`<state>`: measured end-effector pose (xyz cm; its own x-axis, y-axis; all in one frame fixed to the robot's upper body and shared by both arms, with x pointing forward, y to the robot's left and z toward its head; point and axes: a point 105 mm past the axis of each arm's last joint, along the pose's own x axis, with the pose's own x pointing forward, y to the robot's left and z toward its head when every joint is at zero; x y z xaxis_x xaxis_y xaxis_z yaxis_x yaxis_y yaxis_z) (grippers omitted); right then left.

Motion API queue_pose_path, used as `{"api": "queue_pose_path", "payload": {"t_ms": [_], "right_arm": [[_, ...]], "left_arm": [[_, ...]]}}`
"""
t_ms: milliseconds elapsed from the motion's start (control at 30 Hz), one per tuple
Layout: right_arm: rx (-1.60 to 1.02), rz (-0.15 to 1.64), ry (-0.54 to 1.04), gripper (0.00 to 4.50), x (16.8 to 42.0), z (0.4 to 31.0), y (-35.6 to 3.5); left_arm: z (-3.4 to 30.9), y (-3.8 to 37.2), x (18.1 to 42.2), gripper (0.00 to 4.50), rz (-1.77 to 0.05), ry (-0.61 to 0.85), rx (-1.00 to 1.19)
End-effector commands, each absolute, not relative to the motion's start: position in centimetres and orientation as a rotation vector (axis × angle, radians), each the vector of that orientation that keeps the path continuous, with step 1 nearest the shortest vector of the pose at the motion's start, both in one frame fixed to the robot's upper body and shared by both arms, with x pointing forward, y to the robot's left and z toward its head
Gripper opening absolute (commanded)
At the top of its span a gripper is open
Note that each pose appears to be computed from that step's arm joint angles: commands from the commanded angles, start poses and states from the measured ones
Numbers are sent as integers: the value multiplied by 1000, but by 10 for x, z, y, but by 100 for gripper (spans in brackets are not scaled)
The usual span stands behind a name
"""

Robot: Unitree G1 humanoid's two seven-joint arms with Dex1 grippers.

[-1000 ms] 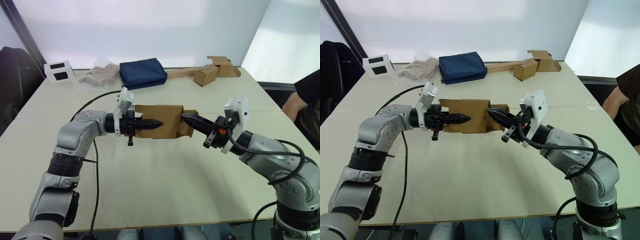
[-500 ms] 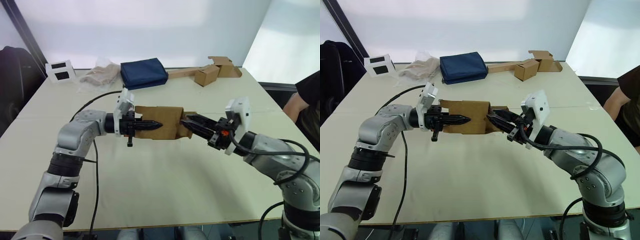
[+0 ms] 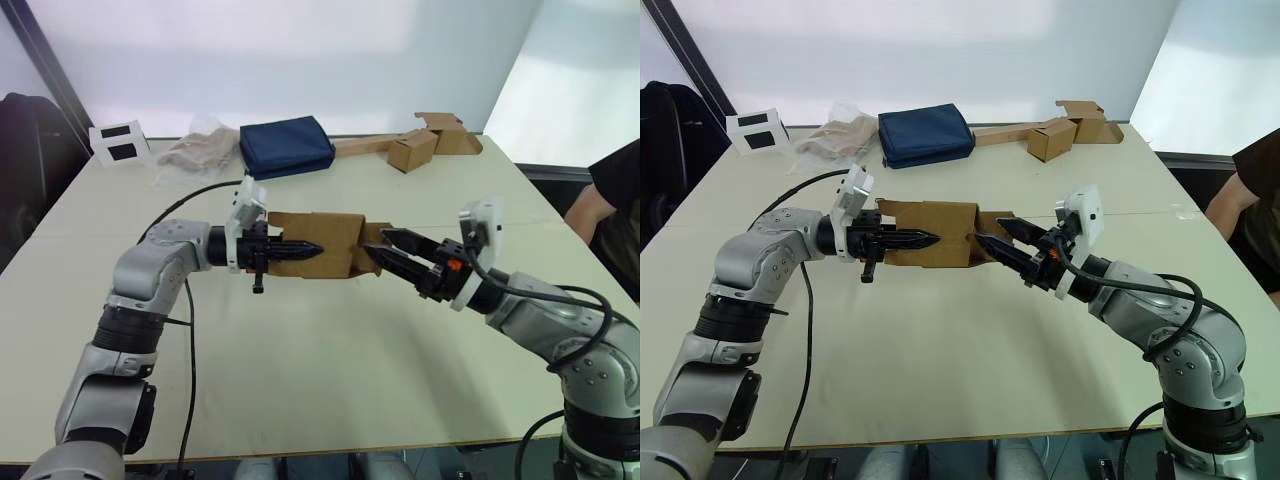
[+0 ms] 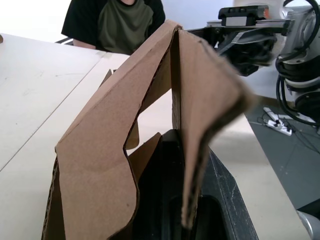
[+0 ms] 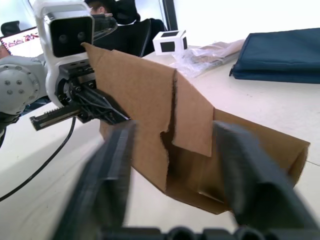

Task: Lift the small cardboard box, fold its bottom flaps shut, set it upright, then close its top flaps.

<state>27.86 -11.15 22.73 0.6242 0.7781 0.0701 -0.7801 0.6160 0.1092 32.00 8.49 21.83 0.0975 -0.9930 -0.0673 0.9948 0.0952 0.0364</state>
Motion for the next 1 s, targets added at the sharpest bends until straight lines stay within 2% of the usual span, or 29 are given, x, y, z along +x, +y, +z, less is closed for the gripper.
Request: {"api": "queue_pose_path", "payload": {"t_ms": [33, 67, 167, 600, 1000], "right_arm": [[122, 910, -62, 67, 278, 237, -108], [122, 912, -63, 22, 278, 237, -106], [121, 916, -69, 10, 280, 238, -104], [89, 903, -68, 10, 282, 235, -103], [23, 928, -86, 10, 281, 228, -85]], "left_arm": [[224, 86, 317, 0, -1479, 0, 107], [224, 86, 317, 0, -1478, 0, 107], [223, 86, 317, 0, -1475, 0, 107], [225, 86, 315, 0, -1482, 4, 82], [240, 83, 308, 0, -1522, 33, -72]]}}
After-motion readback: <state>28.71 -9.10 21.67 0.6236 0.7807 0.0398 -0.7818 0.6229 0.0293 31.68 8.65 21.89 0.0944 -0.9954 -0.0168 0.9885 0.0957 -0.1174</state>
